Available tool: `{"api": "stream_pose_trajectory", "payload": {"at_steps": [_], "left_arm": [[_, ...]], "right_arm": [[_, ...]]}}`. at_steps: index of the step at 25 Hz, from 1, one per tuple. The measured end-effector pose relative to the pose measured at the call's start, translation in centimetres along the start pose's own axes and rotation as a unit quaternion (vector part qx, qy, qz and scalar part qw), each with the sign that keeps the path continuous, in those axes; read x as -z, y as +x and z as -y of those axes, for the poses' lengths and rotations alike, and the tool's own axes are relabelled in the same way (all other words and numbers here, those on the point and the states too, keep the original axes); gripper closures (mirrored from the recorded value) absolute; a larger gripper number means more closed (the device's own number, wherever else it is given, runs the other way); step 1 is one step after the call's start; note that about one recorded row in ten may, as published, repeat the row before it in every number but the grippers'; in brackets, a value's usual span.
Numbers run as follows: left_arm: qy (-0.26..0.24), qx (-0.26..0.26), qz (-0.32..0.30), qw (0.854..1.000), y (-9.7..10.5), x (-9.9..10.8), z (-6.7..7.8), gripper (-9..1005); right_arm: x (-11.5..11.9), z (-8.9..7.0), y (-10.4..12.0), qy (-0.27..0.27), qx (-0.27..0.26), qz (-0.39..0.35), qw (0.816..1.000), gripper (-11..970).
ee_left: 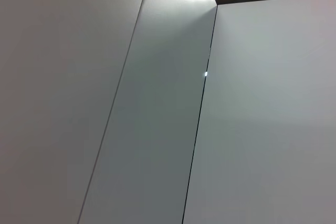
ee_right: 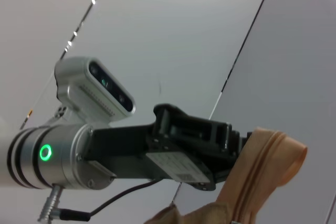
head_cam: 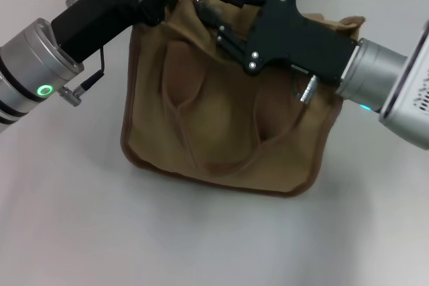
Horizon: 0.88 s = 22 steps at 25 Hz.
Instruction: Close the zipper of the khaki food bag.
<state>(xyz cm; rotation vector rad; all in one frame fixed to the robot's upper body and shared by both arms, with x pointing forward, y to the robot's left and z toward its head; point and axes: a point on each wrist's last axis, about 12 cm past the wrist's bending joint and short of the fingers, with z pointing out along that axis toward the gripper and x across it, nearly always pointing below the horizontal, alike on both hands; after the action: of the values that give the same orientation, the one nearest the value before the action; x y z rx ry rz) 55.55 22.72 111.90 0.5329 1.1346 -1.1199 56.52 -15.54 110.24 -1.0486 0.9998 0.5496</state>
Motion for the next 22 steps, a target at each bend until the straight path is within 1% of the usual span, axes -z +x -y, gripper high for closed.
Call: {"api": "stream_pose_trajectory", "payload": {"at_steps": [7,18,22], "left_arm": [[0.003,0.003,0.0,1.0,0.06,-0.29,0.03,946],[-0.001,0.002,0.001,1.0,0.09,-0.07,0.03,945],[-0.003,0.0,0.001,1.0,0.11,0.0,0.02,944]], "right_arm": [[-0.66,-0.33,-0.15,-0.017,0.003,0.0,1.0,663],[-0.25,-0.35,0.07,-0.007,0.0,-0.005,1.0,670],[-0.13,-0.39,0.11,-0.006,0.0,-0.005,1.0,741]]}}
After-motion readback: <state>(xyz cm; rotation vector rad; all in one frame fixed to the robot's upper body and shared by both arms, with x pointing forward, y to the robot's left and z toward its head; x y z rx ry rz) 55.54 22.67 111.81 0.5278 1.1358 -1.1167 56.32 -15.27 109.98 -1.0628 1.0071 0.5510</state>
